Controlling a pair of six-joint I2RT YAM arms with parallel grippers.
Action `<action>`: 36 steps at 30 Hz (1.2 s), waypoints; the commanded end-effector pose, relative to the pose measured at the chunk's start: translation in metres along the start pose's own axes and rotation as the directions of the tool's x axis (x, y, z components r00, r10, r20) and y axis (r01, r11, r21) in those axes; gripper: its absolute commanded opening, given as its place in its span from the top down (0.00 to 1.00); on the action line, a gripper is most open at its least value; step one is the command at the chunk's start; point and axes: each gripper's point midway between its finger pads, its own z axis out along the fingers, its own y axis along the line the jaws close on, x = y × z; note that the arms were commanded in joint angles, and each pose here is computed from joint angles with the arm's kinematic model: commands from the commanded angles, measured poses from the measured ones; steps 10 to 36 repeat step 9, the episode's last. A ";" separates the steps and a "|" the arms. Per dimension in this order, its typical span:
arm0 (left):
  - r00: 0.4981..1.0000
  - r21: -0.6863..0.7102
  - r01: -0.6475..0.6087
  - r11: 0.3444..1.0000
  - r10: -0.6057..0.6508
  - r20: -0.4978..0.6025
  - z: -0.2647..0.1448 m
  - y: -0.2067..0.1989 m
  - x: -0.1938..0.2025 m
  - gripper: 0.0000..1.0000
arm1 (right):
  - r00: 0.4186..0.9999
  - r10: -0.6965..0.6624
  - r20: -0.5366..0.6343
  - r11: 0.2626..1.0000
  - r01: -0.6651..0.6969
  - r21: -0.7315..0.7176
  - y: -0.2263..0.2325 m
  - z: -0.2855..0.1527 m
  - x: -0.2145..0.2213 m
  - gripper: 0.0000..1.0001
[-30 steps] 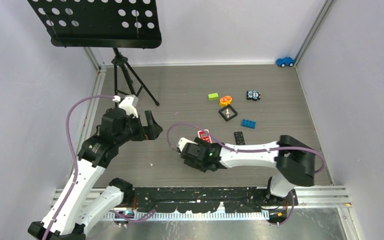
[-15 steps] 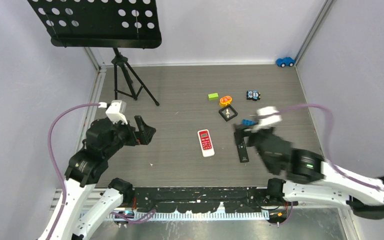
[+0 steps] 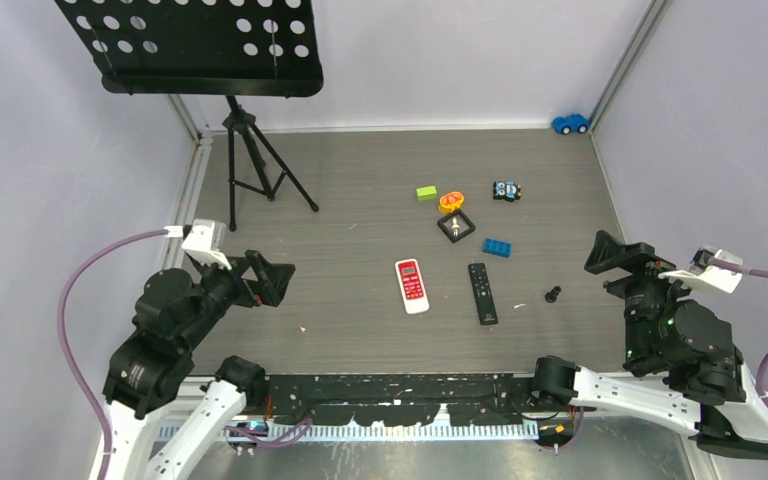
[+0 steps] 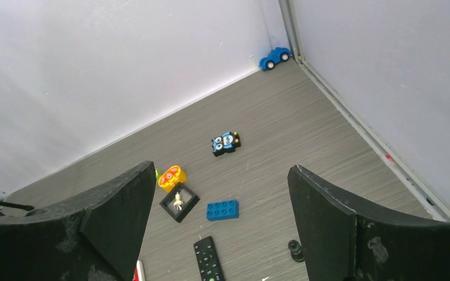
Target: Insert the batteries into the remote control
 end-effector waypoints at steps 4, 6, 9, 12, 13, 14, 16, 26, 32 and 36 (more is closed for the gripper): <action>0.996 -0.028 -0.023 0.999 0.025 0.086 -0.022 0.003 -0.019 0.00 | 0.999 0.034 0.032 0.995 -0.037 0.091 -0.013 0.001 -0.005 0.11; 0.997 -0.022 -0.022 1.000 0.024 0.080 -0.022 0.002 -0.019 0.00 | 0.999 0.035 0.032 0.995 -0.038 0.092 -0.013 0.001 -0.004 0.11; 0.997 -0.016 -0.021 1.000 0.023 0.078 -0.020 0.001 -0.018 0.00 | 0.999 0.034 0.033 0.995 -0.037 0.094 -0.012 0.001 -0.003 0.10; 0.997 -0.016 -0.021 1.000 0.023 0.078 -0.020 0.001 -0.018 0.00 | 0.999 0.034 0.033 0.995 -0.037 0.094 -0.012 0.001 -0.003 0.10; 0.997 -0.016 -0.021 1.000 0.023 0.078 -0.020 0.001 -0.018 0.00 | 0.999 0.034 0.033 0.995 -0.037 0.094 -0.012 0.001 -0.003 0.10; 0.997 -0.016 -0.021 1.000 0.023 0.078 -0.020 0.001 -0.018 0.00 | 0.999 0.034 0.033 0.995 -0.037 0.094 -0.012 0.001 -0.003 0.10; 0.997 -0.016 -0.021 1.000 0.023 0.078 -0.020 0.001 -0.018 0.00 | 0.999 0.034 0.033 0.995 -0.037 0.094 -0.012 0.001 -0.003 0.10; 0.997 -0.016 -0.021 1.000 0.023 0.078 -0.020 0.001 -0.018 0.00 | 0.999 0.034 0.033 0.995 -0.037 0.094 -0.012 0.001 -0.003 0.10; 0.997 -0.016 -0.021 1.000 0.023 0.078 -0.020 0.001 -0.018 0.00 | 0.999 0.034 0.033 0.995 -0.037 0.094 -0.012 0.001 -0.003 0.10; 0.997 -0.016 -0.021 1.000 0.023 0.078 -0.020 0.001 -0.018 0.00 | 0.999 0.034 0.033 0.995 -0.037 0.094 -0.012 0.001 -0.003 0.10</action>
